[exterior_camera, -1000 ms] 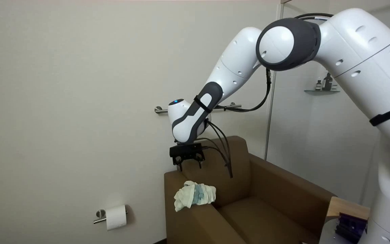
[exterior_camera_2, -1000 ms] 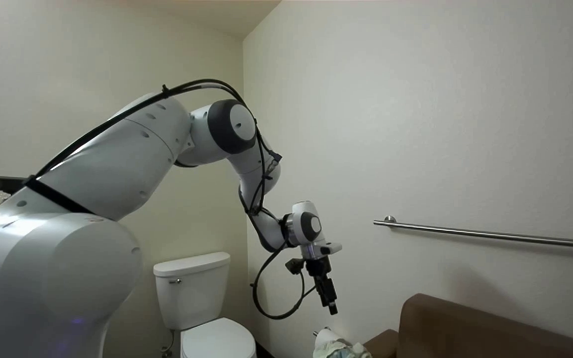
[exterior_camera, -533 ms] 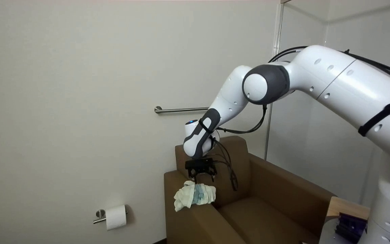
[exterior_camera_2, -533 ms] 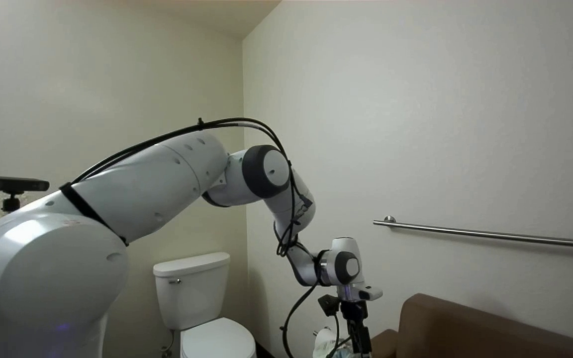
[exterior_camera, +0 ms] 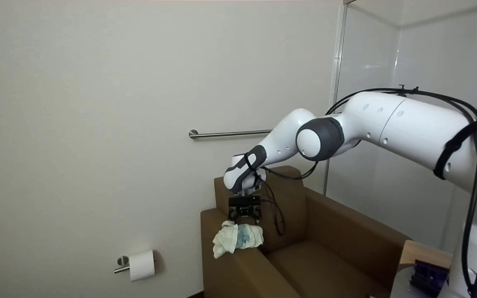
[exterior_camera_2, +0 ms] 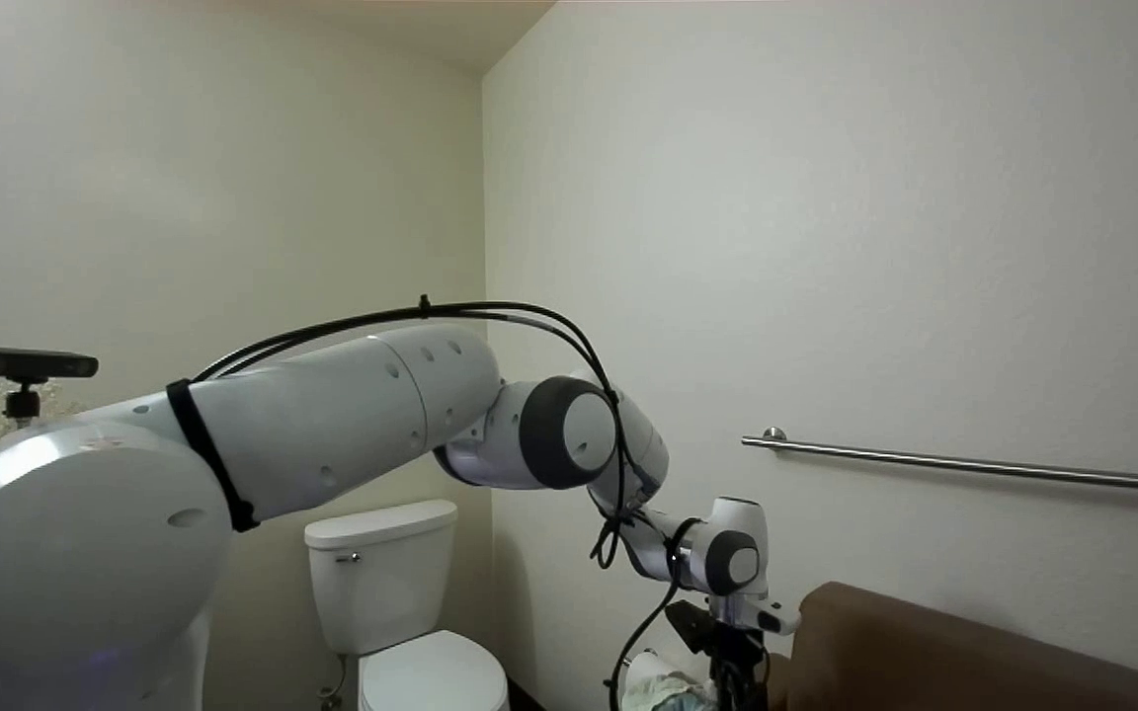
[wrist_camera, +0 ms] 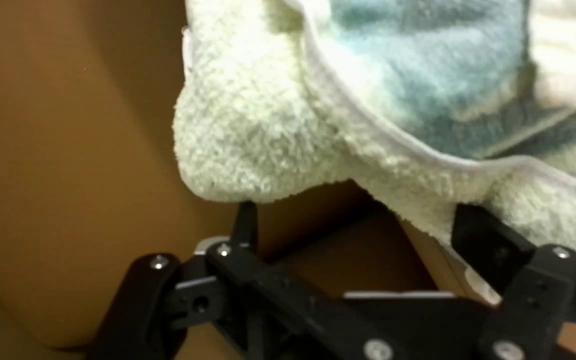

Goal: Wipe the sofa with the cloth

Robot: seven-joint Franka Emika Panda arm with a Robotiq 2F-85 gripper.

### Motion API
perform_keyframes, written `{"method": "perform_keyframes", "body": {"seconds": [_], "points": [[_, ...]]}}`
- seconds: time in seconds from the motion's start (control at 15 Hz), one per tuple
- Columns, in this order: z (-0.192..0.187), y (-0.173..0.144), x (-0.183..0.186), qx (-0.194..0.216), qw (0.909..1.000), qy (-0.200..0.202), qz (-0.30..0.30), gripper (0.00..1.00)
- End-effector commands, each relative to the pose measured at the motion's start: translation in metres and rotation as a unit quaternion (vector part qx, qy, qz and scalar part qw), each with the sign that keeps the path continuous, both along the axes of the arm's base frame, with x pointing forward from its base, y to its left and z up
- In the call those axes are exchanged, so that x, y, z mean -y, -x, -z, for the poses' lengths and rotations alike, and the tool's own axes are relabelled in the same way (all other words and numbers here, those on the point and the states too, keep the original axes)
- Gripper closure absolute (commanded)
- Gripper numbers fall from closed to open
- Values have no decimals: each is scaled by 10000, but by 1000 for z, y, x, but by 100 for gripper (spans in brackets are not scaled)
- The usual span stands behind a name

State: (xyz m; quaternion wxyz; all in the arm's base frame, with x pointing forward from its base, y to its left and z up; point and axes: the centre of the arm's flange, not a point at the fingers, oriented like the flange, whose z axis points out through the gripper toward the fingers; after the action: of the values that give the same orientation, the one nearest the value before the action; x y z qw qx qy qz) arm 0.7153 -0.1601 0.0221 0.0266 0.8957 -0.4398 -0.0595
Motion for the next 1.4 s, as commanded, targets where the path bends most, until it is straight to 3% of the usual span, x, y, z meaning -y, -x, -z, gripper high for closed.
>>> {"method": "perform_keyframes", "body": {"seconds": [0.0, 0.2, 0.4, 0.6, 0.8, 1.07, 1.33], "points": [[-28, -41, 13, 249, 9995, 163, 104, 0], [-62, -52, 5, 318, 9993, 206, -37, 0], [-70, -45, -18, -147, 9987, -156, -454, 0], [-67, -27, -41, -732, 9926, -527, -816, 0], [-61, -10, -61, -1061, 9891, -493, -890, 0], [-46, 1, -78, -902, 9893, -295, -1106, 0], [-31, 16, -81, -879, 9866, -490, -1282, 0]]}}
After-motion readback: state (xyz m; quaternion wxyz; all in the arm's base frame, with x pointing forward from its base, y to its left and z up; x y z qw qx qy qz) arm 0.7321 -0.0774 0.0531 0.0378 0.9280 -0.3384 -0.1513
